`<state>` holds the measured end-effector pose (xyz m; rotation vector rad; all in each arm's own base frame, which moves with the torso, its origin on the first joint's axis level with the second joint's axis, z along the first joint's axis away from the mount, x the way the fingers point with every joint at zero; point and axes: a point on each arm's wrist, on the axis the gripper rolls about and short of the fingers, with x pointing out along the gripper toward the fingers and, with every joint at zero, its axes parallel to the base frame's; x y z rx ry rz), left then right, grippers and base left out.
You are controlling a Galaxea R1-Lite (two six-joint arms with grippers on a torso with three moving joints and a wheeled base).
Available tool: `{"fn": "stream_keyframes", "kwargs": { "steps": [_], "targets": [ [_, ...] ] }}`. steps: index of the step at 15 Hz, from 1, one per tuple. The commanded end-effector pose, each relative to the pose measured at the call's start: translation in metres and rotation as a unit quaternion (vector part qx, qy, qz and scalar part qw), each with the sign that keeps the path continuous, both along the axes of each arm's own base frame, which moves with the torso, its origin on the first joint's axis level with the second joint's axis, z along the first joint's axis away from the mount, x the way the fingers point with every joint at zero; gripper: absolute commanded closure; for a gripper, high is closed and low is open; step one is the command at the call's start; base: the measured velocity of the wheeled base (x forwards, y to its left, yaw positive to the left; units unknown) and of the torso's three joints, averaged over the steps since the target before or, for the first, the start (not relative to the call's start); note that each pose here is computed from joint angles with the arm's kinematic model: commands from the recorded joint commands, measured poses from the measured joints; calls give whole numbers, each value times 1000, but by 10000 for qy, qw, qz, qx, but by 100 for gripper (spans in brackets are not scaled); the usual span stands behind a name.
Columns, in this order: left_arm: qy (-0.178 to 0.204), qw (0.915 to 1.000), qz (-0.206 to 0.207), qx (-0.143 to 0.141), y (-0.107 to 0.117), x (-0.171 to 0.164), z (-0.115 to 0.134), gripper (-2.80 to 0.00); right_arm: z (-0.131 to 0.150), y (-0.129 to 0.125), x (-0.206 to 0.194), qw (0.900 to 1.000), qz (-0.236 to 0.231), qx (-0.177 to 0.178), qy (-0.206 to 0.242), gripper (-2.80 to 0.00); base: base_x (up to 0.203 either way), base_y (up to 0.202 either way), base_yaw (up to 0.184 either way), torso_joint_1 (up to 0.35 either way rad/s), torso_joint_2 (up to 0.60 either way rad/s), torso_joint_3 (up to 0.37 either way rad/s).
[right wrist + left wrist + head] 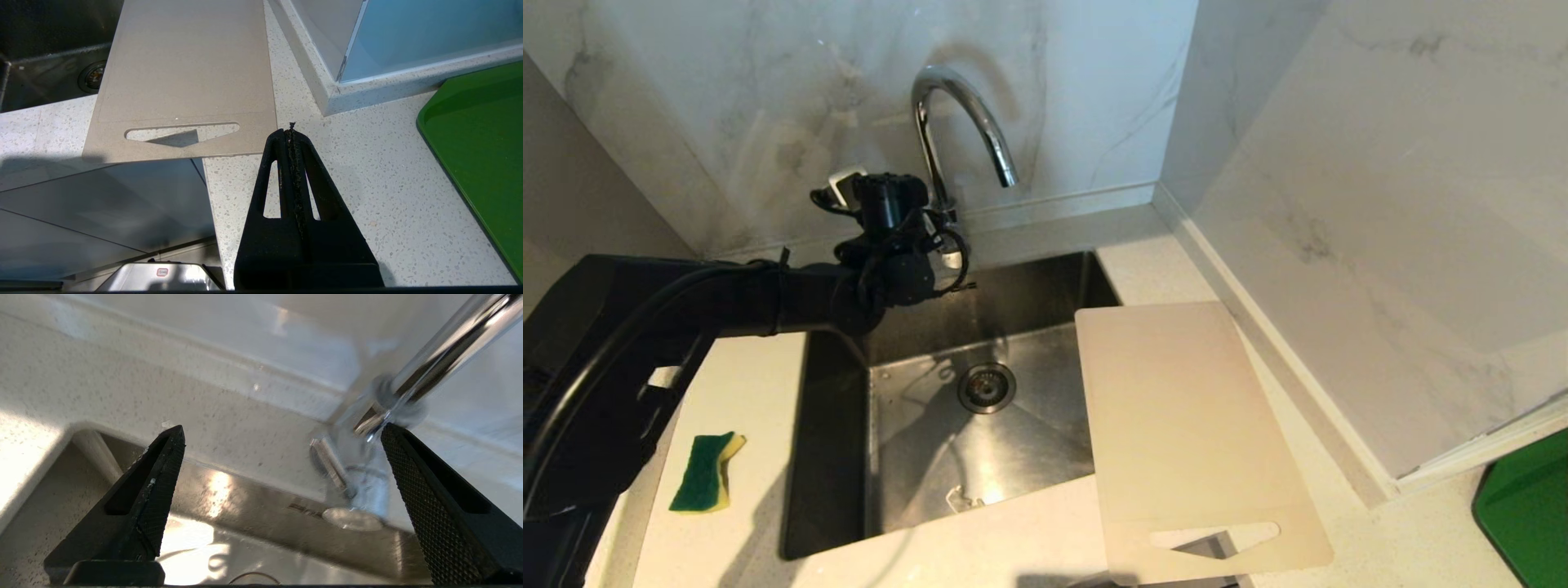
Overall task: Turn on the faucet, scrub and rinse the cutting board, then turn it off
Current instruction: Turn on the tap
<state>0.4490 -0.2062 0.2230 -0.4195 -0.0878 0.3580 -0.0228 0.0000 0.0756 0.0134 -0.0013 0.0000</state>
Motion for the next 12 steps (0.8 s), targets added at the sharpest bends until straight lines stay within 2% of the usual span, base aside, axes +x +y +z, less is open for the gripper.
{"fn": "stream_keyframes", "kwargs": {
  "steps": [1, 7, 10, 12],
  "targets": [
    [136, 9999, 55, 59, 2, 9, -16, -280, 0, 0, 0, 10000, 0, 2, -1, 0, 0, 0, 0, 0, 0, 0],
    [325, 9992, 147, 151, 11, 21, -36, -280, 0, 0, 0, 10000, 0, 2, -1, 0, 0, 0, 0, 0, 0, 0],
    [396, 9991, 51, 172, 11, 23, -41, -280, 0, 0, 0, 10000, 0, 2, -1, 0, 0, 0, 0, 0, 0, 0],
    [586, 9980, 45, 238, 12, 22, -45, -280, 0, 0, 0, 10000, 0, 2, -1, 0, 0, 0, 0, 0, 0, 0]
  ]
}}
